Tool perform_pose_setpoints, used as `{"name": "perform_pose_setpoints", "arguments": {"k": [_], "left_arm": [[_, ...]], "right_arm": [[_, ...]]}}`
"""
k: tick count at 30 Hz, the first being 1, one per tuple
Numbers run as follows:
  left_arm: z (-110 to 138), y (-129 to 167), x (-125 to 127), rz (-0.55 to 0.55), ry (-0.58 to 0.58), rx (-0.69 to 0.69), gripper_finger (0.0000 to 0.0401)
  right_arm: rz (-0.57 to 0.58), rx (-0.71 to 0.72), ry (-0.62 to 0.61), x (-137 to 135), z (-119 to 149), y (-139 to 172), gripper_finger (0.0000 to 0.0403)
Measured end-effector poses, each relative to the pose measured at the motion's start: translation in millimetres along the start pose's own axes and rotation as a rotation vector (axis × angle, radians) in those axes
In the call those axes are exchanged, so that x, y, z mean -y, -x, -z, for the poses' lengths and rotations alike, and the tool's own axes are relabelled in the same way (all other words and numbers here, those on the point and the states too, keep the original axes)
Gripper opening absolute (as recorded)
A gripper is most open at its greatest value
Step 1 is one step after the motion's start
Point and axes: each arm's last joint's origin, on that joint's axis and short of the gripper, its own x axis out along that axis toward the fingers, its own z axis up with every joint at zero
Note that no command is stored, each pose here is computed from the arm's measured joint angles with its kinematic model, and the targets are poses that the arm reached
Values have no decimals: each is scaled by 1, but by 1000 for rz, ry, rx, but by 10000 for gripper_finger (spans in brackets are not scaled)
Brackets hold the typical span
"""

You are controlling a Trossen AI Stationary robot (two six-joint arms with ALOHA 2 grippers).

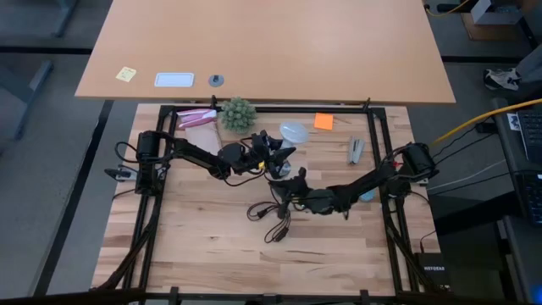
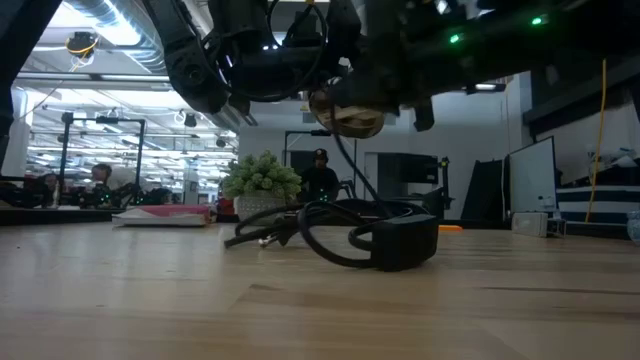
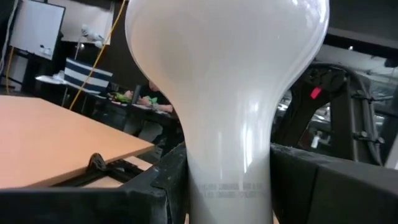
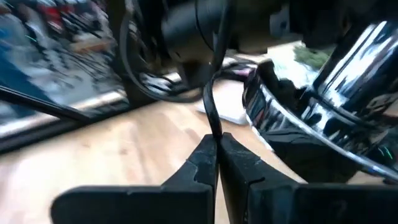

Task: Screw lightbulb
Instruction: Remove the lightbulb from the lamp

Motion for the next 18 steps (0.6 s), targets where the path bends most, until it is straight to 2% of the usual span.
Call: {"name": "perform_pose_setpoints", "arguments": {"k": [5,9,12,18], "left_arm": [[-2,0,2,43,43,13,155],[-4,0,3,54,90,31,155],[-5,0,3,57,96,41,155],[-5,0,2,54,88,39,155]], "right_arm": [[173,-43,96,-4,8,-17,12],[383,-35,191,5,16,-18,12],[493,-37,252,11,20,-16,12],[511,-79,319,13,26,-13,12]]}}
